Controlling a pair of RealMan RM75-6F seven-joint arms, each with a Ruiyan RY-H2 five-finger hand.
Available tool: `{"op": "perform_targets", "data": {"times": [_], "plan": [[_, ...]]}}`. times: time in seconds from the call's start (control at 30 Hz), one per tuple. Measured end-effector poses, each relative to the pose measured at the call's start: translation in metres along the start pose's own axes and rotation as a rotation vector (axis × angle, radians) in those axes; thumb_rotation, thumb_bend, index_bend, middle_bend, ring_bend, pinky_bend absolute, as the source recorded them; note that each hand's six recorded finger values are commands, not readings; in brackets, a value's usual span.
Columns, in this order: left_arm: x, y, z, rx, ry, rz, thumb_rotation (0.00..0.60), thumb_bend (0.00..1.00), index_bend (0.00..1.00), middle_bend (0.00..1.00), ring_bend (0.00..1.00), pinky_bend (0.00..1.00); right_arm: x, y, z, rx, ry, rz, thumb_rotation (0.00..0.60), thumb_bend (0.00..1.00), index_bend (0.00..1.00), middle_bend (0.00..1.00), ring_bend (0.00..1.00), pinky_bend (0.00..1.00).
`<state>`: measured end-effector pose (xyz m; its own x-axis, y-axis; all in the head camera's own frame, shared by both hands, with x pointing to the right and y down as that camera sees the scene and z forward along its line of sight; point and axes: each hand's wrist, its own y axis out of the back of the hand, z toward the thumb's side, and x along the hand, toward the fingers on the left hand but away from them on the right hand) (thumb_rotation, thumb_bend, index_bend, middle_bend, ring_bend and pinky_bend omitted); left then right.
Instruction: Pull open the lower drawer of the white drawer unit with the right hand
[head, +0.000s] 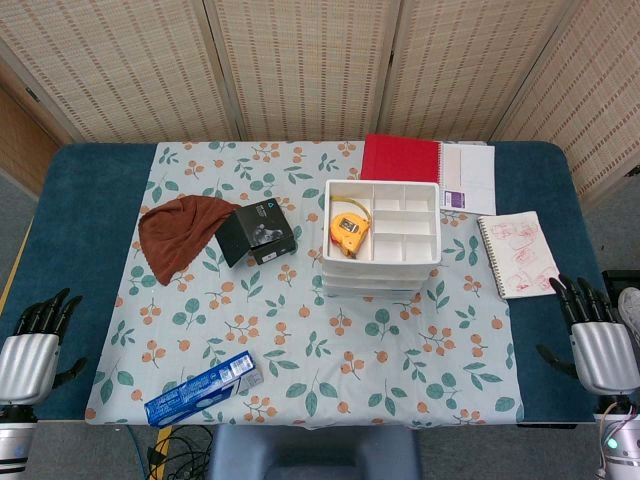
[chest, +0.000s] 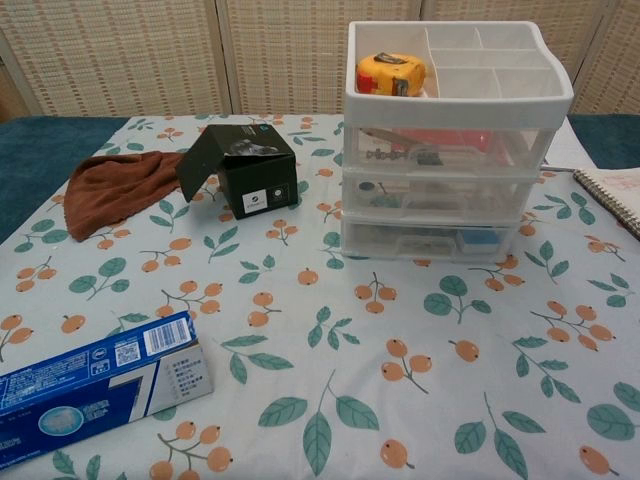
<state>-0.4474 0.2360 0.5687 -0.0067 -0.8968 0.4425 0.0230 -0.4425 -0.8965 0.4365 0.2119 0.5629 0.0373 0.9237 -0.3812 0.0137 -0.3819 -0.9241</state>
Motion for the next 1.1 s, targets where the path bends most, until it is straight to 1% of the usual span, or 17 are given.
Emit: {"op": "perform_targets", "data": {"times": [0.23,0.43,0.6,0.7,0.83,1.0,1.1], "plan": [[0.001,0.001,0.003,-0.005,-0.01,0.011,0.6,0.17,0.12,0.08,0.12,0.13,0.0,-0.001,0.001,-0.004,0.004,0.002,0.6,0.2,0.0,0.06,0.02,0.11],[0.001,0.002,0.003,-0.007,-0.012,0.011,0.6,0.17,0.12,0.08,0.12,0.13,0.001,0.001,0.003,-0.011,0.014,-0.007,0.6,0.21,0.0,0.06,0.05,0.11],[0.001,0.003,0.004,-0.009,-0.015,0.016,0.6,0.17,0.12,0.08,0.12,0.13,-0.001,-0.001,0.009,-0.033,0.034,0.001,0.6,0.22,0.0,0.09,0.07,0.12],[0.001,0.003,0.006,-0.011,-0.02,0.016,0.6,0.17,0.12,0.08,0.12,0.13,-0.006,-0.003,0.019,-0.061,0.064,0.014,0.6,0.24,0.0,0.13,0.13,0.21],[0.0,0.003,0.007,-0.012,-0.021,0.015,0.6,0.17,0.12,0.08,0.12,0.13,-0.012,-0.009,0.033,-0.104,0.108,0.051,0.6,0.24,0.0,0.19,0.23,0.36],[-0.001,0.001,0.006,-0.014,-0.018,0.009,0.6,0.17,0.12,0.08,0.12,0.13,-0.024,-0.024,0.056,-0.181,0.166,0.135,0.6,0.24,0.0,0.24,0.35,0.52],[-0.001,0.001,0.006,-0.014,-0.015,0.009,0.6,0.17,0.12,0.08,0.12,0.13,-0.03,-0.033,0.073,-0.244,0.199,0.189,0.6,0.24,0.0,0.31,0.45,0.64]]}}
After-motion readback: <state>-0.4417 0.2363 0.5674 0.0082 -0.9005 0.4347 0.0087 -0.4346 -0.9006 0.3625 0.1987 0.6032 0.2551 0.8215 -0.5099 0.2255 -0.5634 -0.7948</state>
